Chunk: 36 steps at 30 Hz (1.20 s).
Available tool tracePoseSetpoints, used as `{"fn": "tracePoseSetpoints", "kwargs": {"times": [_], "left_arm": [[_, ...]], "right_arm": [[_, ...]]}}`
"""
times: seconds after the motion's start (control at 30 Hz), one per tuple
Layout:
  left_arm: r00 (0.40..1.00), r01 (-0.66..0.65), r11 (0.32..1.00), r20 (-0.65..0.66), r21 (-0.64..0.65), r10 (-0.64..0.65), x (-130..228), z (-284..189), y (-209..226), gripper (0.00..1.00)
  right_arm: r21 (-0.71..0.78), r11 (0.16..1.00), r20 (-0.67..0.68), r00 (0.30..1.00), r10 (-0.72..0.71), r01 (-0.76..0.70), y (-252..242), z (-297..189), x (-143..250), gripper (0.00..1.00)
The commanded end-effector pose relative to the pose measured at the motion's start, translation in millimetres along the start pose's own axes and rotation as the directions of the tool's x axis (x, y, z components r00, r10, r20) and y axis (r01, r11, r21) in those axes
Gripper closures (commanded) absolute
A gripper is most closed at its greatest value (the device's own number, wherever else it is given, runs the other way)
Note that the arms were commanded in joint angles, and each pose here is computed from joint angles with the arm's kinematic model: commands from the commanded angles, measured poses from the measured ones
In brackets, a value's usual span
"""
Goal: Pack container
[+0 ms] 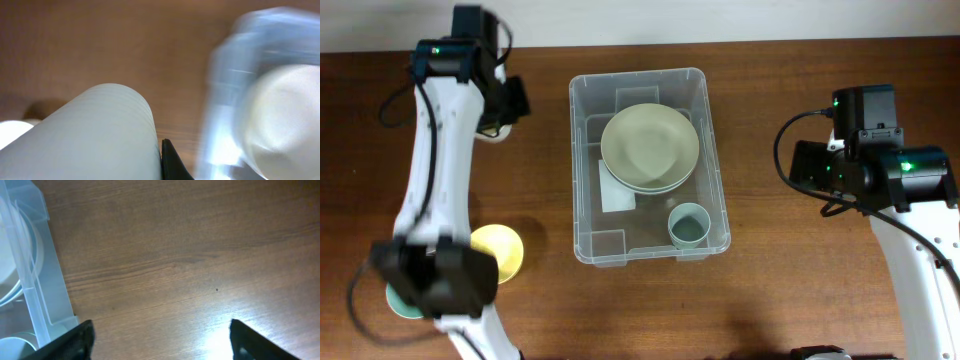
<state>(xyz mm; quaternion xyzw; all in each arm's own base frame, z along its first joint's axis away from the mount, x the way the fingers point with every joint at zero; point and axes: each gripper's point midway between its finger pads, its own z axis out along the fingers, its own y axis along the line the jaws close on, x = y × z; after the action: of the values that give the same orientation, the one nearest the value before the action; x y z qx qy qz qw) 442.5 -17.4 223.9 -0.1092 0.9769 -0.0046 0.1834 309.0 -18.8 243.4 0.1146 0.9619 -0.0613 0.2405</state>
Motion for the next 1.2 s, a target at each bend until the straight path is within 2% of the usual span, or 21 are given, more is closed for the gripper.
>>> {"fn": "tracePoseSetpoints", "kwargs": {"times": [0.0, 0.17, 0.37, 0.57, 0.83, 1.0, 1.17], "left_arm": [[0.982, -0.102, 0.989, 0.171, 0.104, 0.083, 7.9, -82.8, -44.3, 0.99], [0.961, -0.245, 0.956, 0.173, 0.162, 0.217, 46.7, -108.6, -95.2, 0.99], [0.925, -0.378, 0.884, 0.092, 0.276, 0.368, 100.7, -109.9, -150.7, 0.99], [0.859, -0.495, 0.803, 0.05, 0.332, 0.509, 152.4, -106.6, -196.1, 0.99], [0.74, -0.615, 0.69, -0.023, 0.381, 0.672, 221.6, -85.7, -247.3, 0.99], [0.693, -0.647, 0.66, -0.066, 0.382, 0.718, 245.1, -64.0, -266.0, 0.99], [0.665, -0.656, 0.661, -0.135, 0.365, 0.734, 257.3, -37.9, -269.9, 0.99]], "right_arm": [[0.044, 0.997, 0.017, 0.997, 0.069, -0.07, -12.7, -3.0, -3.3, 0.21], [0.122, 0.945, -0.004, 0.952, 0.307, -0.304, -58.7, -4.0, 7.1, 0.21], [0.089, 0.885, -0.08, 0.883, 0.463, -0.457, -88.8, -2.9, 23.6, 0.2], [0.107, 0.872, -0.1, 0.868, 0.487, -0.477, -97.0, -3.6, 31.0, 0.2], [0.107, 0.873, -0.1, 0.868, 0.486, -0.477, -97.0, -3.6, 31.0, 0.18], [0.108, 0.873, -0.1, 0.868, 0.486, -0.477, -97.0, -3.6, 31.0, 0.18], [0.107, 0.872, -0.098, 0.868, 0.486, -0.477, -97.1, -3.6, 30.7, 0.18]]}}
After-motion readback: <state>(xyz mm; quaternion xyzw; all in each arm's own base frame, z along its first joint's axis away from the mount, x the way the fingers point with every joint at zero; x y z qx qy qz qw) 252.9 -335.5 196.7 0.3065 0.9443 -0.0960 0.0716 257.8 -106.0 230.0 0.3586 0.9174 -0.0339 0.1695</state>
